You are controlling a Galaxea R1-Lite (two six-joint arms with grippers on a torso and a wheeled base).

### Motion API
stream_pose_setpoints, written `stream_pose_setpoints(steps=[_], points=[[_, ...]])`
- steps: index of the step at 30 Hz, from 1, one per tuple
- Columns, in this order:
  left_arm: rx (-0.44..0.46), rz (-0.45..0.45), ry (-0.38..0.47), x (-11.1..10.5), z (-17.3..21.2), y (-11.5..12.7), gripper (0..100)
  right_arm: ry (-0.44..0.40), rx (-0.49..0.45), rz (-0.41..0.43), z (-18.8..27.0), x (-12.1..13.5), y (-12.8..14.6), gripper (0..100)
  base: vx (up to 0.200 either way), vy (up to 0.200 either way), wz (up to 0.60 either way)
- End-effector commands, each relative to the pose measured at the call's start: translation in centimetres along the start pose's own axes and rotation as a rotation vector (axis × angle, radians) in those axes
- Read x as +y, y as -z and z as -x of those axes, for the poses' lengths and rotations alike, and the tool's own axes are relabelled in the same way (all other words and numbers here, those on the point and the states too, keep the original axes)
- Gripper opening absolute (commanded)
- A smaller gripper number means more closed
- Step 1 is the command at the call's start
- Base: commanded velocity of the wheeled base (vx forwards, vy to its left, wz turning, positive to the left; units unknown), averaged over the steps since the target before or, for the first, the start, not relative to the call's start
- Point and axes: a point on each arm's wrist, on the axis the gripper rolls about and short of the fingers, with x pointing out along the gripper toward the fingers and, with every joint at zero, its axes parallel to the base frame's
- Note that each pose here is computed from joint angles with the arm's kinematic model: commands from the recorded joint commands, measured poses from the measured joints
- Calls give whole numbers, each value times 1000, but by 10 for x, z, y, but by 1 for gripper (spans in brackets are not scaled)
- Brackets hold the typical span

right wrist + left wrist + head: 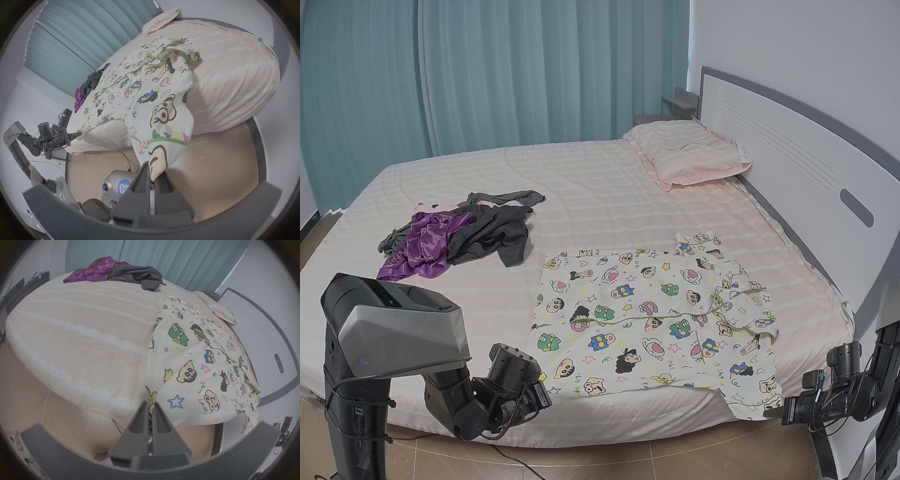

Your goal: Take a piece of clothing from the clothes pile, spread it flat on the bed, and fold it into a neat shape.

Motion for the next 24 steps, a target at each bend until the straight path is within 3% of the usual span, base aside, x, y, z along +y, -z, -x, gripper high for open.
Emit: stream_pose_setpoints(steps=[1, 24], points=[[3, -3, -3, 6, 10, 3, 0, -9, 1, 29, 12, 10, 2, 0, 0, 0, 0], [55, -31, -36, 20, 33, 19, 0, 86, 125, 50, 21, 10, 18, 0, 0, 0, 0]])
